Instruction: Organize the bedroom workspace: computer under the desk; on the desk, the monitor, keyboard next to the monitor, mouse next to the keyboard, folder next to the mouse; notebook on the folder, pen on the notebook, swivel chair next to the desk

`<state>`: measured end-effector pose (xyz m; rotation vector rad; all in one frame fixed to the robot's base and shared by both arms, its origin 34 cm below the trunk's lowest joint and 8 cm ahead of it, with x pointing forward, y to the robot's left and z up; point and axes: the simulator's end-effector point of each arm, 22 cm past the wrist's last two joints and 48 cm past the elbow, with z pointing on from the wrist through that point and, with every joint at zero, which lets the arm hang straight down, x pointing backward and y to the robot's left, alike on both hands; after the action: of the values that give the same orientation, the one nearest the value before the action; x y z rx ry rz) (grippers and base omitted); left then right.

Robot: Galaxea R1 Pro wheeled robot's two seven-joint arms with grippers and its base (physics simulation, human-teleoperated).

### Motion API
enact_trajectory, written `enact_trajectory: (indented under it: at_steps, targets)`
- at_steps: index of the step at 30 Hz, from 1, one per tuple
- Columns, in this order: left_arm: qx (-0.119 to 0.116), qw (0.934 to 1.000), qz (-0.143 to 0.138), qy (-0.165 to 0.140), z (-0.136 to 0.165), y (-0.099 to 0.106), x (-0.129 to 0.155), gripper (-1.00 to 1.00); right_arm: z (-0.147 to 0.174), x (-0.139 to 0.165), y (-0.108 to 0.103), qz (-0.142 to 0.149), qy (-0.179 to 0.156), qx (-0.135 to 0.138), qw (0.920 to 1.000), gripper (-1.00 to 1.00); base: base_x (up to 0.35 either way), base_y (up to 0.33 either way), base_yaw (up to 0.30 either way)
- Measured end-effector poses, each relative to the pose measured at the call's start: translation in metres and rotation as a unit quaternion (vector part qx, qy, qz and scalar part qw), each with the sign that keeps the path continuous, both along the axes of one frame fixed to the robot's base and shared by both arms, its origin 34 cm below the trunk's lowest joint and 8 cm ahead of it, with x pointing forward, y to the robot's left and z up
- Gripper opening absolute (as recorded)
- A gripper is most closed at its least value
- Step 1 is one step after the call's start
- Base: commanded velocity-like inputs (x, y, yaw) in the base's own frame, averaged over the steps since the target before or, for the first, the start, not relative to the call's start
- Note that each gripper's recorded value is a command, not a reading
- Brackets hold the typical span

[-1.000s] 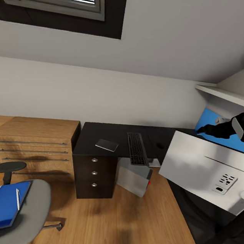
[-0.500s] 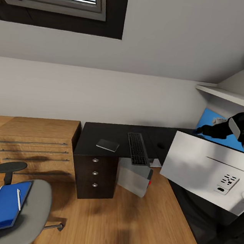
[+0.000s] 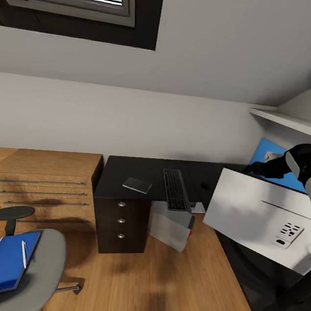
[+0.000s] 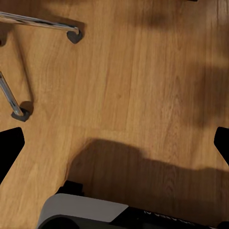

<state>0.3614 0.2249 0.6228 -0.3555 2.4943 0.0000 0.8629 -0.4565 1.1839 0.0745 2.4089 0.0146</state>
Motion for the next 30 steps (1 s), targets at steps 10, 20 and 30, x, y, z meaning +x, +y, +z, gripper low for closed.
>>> enact_trajectory:
  at_steps: [10, 20, 30]
  targets:
    - [-0.001, 1.0, 0.001, 0.0, -0.0001, 0.0003, 0.0002, 1.0, -0.0043, -0.002, 0.0016, 0.009, 0.009, -0.007, 0.9999, 1.0, -0.033, 0.0, 0.0]
    - [-0.001, 1.0, 0.0, 0.0, 0.0, -0.0001, 0.0002, 1.0, -0.0092, -0.0037, 0.0029, 0.01, 0.016, -0.01, 0.9998, 1.0, -0.11, 0.0, 0.0]
    - [-0.001, 1.0, 0.0, 0.0, -0.0001, 0.0002, 0.0003, 1.0, -0.0095, -0.0035, 0.0032, 0.011, 0.016, -0.01, 0.9998, 1.0, -0.079, 0.0, 0.0]
